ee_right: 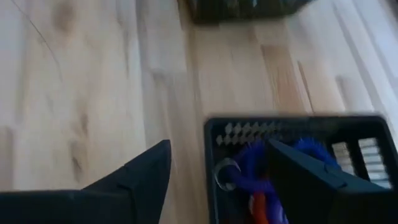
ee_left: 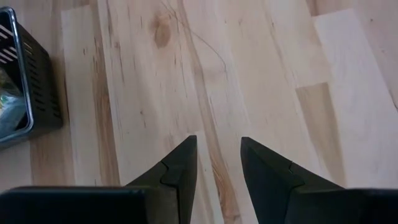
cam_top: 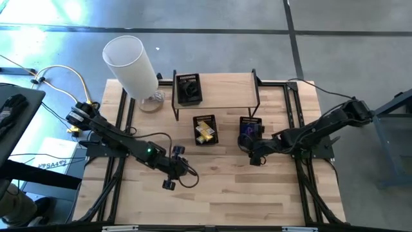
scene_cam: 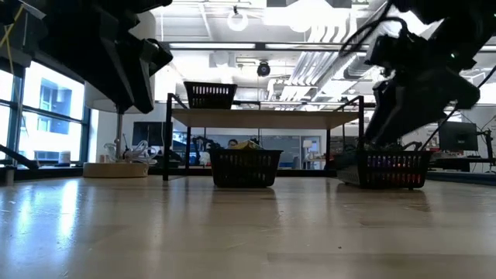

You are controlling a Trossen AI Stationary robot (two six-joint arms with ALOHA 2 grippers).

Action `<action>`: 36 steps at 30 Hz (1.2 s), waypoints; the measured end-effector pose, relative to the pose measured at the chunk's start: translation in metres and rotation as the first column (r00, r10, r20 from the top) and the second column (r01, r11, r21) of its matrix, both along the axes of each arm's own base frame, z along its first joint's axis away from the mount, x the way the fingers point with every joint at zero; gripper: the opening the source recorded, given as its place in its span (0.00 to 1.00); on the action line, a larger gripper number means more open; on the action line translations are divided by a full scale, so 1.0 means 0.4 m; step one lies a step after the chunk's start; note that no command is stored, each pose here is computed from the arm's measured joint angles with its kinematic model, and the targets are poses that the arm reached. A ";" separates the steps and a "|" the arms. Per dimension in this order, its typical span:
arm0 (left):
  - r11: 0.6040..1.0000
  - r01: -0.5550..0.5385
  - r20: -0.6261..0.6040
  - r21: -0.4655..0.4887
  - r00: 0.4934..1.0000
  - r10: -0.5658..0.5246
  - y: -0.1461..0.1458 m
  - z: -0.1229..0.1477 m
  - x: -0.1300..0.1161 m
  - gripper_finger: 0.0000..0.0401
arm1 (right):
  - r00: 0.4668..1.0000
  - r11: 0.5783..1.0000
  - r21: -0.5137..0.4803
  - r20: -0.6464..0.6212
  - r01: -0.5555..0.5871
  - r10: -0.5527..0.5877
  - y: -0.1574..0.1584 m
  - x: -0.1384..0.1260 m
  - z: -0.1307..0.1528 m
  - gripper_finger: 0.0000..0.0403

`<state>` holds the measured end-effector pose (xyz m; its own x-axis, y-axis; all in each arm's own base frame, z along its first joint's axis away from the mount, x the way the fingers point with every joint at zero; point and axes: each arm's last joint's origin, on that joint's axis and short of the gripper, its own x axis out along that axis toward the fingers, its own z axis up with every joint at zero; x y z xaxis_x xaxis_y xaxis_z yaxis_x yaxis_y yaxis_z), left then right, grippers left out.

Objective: Pick & Place Office Desk Supplies
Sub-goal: Put the right black bin on the shelf

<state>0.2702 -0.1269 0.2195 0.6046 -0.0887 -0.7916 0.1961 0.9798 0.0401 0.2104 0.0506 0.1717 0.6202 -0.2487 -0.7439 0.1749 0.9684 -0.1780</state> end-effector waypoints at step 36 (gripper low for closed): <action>1.000 0.018 0.024 0.004 1.000 -0.018 -0.001 0.003 0.005 0.29 | 0.961 1.000 0.017 -0.277 -0.010 0.014 -0.006 0.038 -0.114 0.02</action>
